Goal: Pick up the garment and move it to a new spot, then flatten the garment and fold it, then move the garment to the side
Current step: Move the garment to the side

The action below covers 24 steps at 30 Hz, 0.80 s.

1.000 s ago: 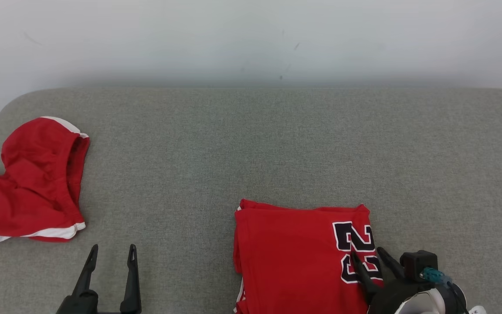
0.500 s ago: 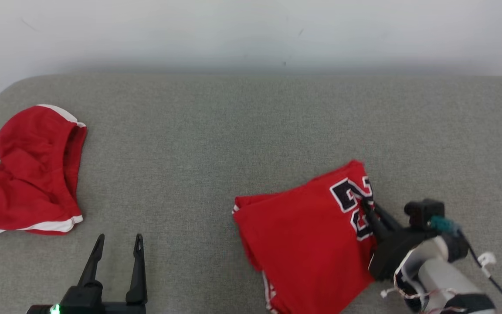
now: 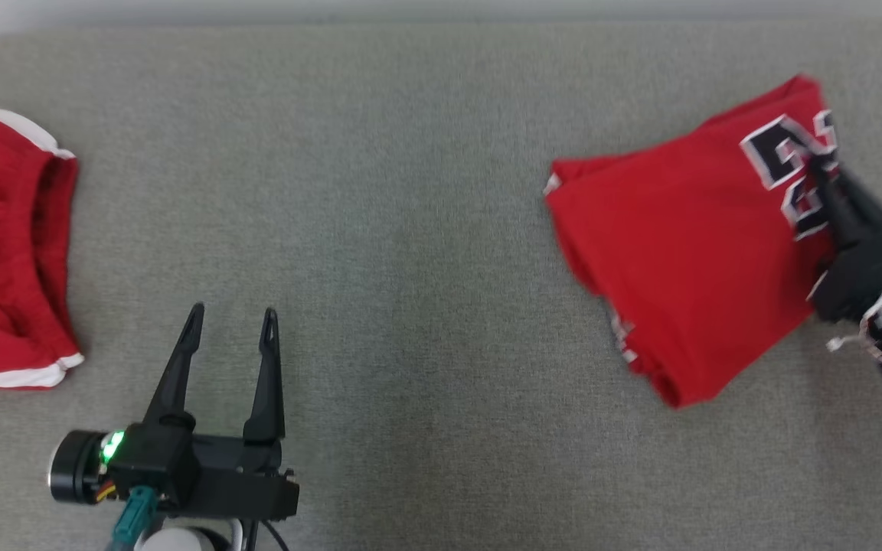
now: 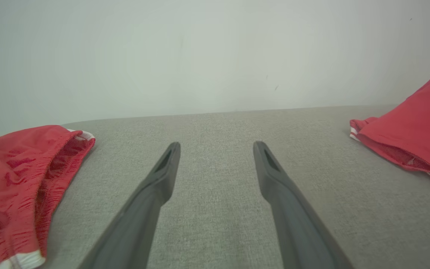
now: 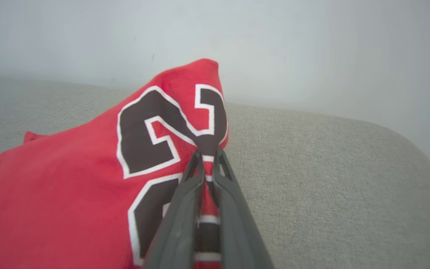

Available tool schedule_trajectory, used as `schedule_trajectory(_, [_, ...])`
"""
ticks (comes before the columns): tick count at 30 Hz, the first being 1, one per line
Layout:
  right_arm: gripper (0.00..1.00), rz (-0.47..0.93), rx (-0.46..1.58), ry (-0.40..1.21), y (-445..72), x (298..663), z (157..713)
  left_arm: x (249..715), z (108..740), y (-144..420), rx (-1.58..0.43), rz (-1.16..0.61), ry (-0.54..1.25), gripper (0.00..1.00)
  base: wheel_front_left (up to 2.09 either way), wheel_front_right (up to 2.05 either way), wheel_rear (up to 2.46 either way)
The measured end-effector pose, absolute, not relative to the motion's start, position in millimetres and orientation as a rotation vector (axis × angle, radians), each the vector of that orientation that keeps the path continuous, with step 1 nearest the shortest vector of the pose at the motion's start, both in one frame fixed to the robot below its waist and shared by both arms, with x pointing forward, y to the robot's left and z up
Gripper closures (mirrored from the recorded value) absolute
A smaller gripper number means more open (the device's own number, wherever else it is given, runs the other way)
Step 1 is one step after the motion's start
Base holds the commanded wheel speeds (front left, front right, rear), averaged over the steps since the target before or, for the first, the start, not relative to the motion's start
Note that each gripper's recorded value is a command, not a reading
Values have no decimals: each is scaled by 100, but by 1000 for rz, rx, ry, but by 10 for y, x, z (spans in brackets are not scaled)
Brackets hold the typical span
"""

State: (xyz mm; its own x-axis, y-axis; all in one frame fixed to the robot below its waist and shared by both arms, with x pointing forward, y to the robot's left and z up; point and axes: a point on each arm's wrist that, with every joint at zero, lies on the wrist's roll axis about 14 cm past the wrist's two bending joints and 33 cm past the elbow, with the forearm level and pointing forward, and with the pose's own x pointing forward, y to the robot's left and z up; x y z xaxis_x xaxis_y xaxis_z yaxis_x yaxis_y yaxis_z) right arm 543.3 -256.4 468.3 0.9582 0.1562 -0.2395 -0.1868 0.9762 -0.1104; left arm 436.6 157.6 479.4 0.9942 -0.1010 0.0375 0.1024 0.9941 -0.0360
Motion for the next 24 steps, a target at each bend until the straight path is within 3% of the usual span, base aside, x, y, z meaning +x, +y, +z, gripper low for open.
schedule_trajectory(10, [100, 29, -226, 227, -3326, 5787, 4758, 4798, 4580, 1344, 8, -204, -39, 0, 0, 0, 0])
schedule_trajectory(24, [100, -175, -404, 257, -4313, 5823, 5012, 5111, 4254, 1047, 53, -332, -42, 0, 0, 0, 0])
